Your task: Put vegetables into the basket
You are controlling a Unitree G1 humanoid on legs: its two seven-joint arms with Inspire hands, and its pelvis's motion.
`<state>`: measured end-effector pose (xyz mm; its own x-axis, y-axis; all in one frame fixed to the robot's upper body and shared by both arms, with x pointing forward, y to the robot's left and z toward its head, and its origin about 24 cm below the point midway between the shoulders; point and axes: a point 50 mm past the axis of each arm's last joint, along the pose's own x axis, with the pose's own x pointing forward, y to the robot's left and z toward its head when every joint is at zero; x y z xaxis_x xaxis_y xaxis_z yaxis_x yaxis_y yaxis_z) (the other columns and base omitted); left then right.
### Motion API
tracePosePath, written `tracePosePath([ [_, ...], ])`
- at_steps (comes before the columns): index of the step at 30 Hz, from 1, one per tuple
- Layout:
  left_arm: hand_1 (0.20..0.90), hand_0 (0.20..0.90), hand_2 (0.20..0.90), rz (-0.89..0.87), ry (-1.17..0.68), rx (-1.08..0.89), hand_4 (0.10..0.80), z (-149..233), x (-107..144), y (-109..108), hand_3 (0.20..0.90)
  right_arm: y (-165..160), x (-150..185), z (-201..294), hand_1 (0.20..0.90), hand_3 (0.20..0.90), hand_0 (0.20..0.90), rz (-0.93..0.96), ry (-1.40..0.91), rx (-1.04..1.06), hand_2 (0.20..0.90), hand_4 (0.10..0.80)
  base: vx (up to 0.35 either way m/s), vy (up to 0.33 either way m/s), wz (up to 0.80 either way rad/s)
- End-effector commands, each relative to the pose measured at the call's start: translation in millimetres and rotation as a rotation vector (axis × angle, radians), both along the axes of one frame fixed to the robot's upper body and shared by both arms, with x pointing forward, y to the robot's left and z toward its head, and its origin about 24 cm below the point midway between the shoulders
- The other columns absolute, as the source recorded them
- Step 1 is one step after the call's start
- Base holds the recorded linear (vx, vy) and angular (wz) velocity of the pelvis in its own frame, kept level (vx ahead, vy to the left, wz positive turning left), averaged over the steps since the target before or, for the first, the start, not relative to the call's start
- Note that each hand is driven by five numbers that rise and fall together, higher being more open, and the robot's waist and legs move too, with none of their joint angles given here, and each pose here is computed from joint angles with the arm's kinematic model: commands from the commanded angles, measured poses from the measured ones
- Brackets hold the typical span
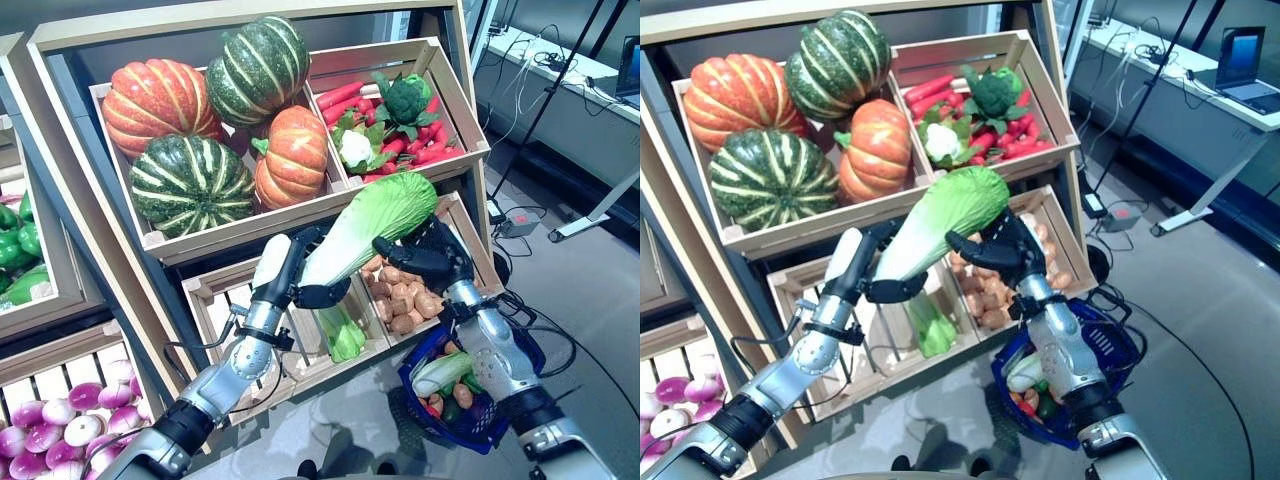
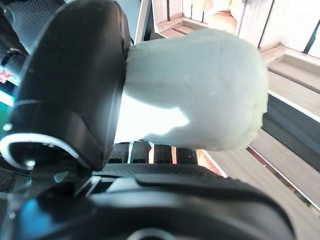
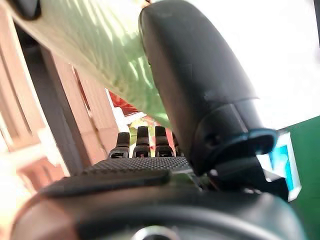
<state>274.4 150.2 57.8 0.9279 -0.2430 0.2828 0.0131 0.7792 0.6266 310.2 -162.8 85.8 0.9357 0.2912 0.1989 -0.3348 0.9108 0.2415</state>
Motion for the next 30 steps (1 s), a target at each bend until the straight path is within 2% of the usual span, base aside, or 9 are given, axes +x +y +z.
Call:
tracePosePath([
  [1,0.300,0.300,0.300,-0.586,-0.295,-0.038,0.400,49,-31,-96,0.300,10,36,84,0.900,0.900,0.900,-0.081,-0.232,0.311,0.900,0.800,0.000,0.000,0.00],
  [3,0.300,0.300,0.300,-0.590,-0.294,-0.042,0.400,50,-31,-96,0.300,10,38,78,0.900,0.900,0.900,-0.079,-0.185,0.429,0.900,0.800,0.000,0.000,0.00],
  [6,0.300,0.300,0.300,-0.597,-0.282,-0.057,0.400,49,-32,-98,0.300,21,40,64,0.900,0.900,0.900,0.051,-0.071,0.874,0.900,0.800,0.000,0.000,0.00],
  [8,0.300,0.300,0.300,-0.604,-0.280,-0.062,0.400,47,-33,-100,0.300,31,39,58,0.900,0.900,0.900,0.143,-0.047,1.091,0.900,0.800,0.000,0.000,0.00],
  [15,0.300,0.300,0.300,-0.615,-0.267,-0.071,0.400,45,-35,-103,0.300,41,44,65,0.900,0.900,0.900,0.113,-0.030,1.019,0.900,0.800,-0.001,0.002,0.01],
  [17,0.300,0.300,0.300,-0.618,-0.266,-0.071,0.400,45,-34,-103,0.300,43,46,65,0.900,0.900,0.900,0.134,-0.014,1.011,0.900,0.800,0.000,0.008,0.06],
  [23,0.300,0.300,0.300,-0.627,-0.239,-0.077,0.400,41,-34,-102,0.300,60,44,62,0.900,0.900,0.900,0.352,0.072,1.090,0.900,0.800,0.002,0.002,0.01],
  [30,0.300,0.300,0.300,-0.649,-0.227,-0.064,0.400,40,-35,-103,0.300,57,43,71,0.900,0.900,0.900,0.342,-0.037,0.993,0.900,0.800,0.002,0.002,0.03],
])
